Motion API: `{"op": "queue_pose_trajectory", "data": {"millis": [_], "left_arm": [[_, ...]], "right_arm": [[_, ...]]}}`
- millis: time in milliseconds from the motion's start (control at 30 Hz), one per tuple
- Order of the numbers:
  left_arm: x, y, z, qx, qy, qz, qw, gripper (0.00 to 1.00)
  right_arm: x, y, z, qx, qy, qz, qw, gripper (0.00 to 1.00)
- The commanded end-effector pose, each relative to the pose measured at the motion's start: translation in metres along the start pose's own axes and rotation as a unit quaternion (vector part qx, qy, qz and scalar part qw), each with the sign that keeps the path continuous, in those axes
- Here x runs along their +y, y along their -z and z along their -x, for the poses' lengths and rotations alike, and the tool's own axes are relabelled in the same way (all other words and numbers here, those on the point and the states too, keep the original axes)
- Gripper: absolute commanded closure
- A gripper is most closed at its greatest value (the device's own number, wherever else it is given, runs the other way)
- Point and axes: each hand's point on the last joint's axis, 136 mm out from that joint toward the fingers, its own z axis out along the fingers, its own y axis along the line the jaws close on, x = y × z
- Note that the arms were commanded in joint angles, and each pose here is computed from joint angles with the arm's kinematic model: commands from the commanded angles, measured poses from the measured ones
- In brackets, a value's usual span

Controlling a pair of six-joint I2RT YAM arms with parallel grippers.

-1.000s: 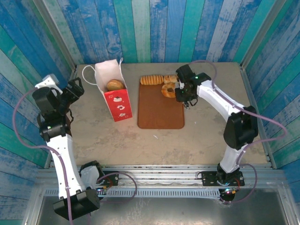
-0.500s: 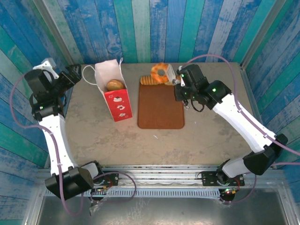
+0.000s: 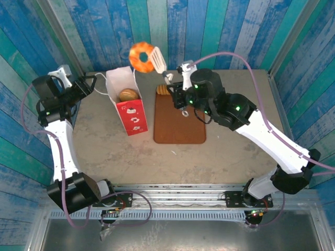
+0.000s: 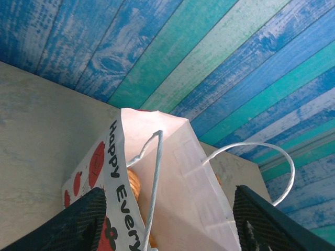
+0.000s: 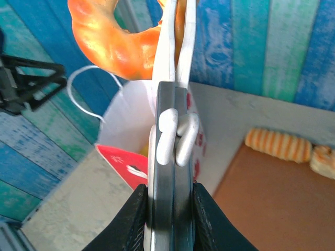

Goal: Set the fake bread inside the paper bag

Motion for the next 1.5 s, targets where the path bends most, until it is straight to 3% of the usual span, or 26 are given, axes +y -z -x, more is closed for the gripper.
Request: {"op": "queue_pose_trajectory", "data": {"millis": [0, 200, 500, 933, 1300, 1467], "left_arm": [[0.011, -0.015, -0.008, 0.019, 0.007, -0.021, 1.0, 0.36], [0.016, -0.024, -0.013, 0.03, 0.019, -0.039, 0.999, 0.52], [0.025, -0.021, -0.016, 0.015, 0.019, -0.011, 1.0, 0.92], [0.031, 0.006, -0.014, -0.033, -0.007, 0.066, 0.997, 0.99], [0.034, 0.009, -0.016, -0.035, -0.007, 0.078, 0.996, 0.99], [0.032, 0.009, -0.015, -0.036, -0.008, 0.075, 0.996, 0.98]], "right_arm": [[0.032, -0.011, 0.022, -0.04, 0.0, 0.035, 0.999, 0.95], [0.073, -0.039, 0.019, -0.039, -0.016, 0.08, 0.996, 0.95], [0.091, -0.088, -0.007, -0.002, -0.039, 0.086, 0.996, 0.95], [0.059, -0.14, -0.06, 0.067, 0.0, -0.015, 0.998, 0.96], [0.032, -0.15, -0.086, 0.115, 0.021, -0.059, 0.991, 0.95], [0.03, -0.143, -0.086, 0.12, 0.025, -0.061, 0.991, 0.89]]}}
